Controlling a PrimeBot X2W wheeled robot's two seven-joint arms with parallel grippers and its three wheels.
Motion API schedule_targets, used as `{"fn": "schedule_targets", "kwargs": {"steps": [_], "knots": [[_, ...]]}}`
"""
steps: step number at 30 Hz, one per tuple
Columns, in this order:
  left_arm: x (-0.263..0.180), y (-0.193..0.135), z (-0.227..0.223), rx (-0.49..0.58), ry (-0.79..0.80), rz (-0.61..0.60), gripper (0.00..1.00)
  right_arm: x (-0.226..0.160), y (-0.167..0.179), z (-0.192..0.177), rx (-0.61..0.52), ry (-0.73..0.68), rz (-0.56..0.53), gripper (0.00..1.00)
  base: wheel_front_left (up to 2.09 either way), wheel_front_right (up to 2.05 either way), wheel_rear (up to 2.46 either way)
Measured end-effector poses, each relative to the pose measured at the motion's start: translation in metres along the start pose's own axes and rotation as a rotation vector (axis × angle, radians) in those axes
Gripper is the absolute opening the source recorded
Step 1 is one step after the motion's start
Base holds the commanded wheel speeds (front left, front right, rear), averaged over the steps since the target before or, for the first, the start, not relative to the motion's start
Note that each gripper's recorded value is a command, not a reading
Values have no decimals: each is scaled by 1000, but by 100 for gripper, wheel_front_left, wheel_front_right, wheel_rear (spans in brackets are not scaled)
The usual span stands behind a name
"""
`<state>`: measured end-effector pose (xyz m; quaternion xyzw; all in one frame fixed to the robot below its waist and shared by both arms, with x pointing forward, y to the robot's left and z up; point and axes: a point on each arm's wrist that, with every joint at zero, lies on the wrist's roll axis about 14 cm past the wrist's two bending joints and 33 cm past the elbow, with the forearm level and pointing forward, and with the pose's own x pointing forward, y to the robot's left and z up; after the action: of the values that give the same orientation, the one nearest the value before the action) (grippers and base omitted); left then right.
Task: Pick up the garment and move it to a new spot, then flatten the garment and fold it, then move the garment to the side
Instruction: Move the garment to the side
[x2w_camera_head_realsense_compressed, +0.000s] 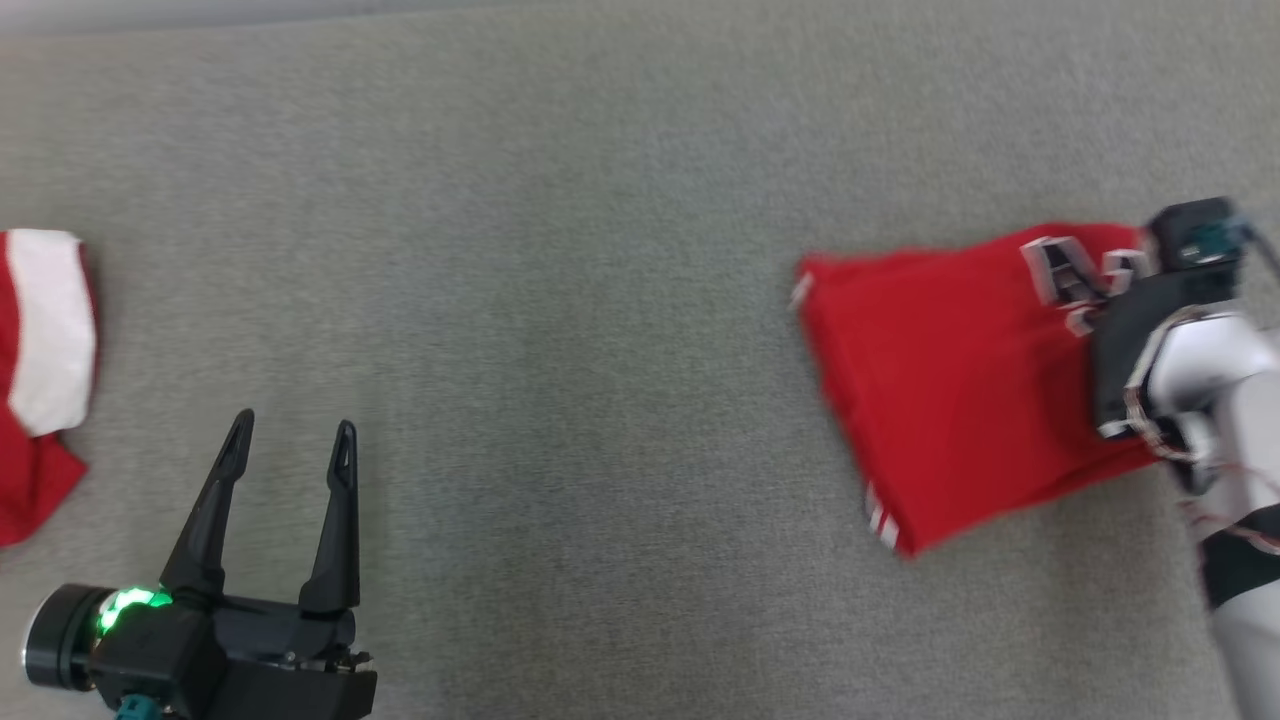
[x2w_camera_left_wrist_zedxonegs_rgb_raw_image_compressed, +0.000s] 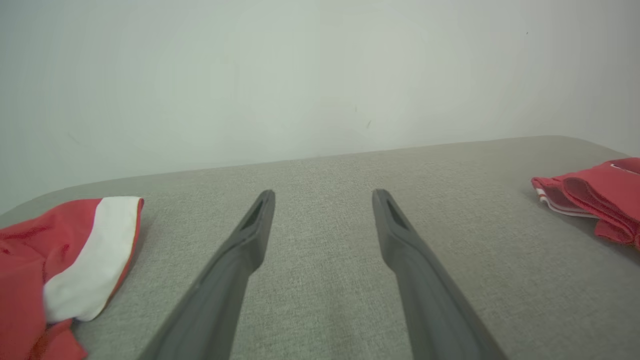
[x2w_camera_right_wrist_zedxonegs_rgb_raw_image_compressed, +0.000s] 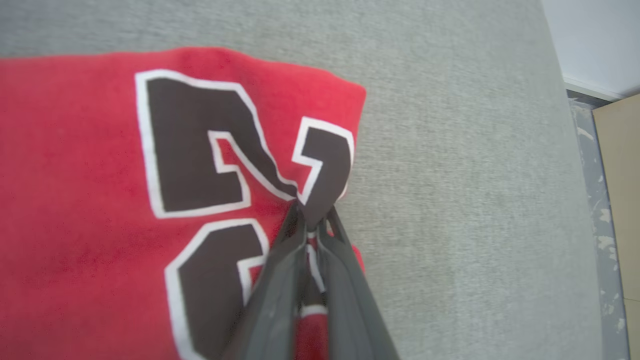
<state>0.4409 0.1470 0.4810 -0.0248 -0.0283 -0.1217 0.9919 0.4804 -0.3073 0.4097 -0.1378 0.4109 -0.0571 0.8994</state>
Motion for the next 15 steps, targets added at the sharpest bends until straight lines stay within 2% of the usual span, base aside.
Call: {"fn": "schedule_targets", "kwargs": {"steps": [8,10,15], "knots": [[18,-17,-13,0,16,-87,100,1,-112,-20,-7,23,-283,0,0,0,0],[20,-19,-16,0,21,-98,100,-2,-131,-15,-16,-9,-335,0,0,0,0],[20,-19,-17,6,34,-107,100,-5,-153,4,-56,-91,-406,0,0,0,0]]}}
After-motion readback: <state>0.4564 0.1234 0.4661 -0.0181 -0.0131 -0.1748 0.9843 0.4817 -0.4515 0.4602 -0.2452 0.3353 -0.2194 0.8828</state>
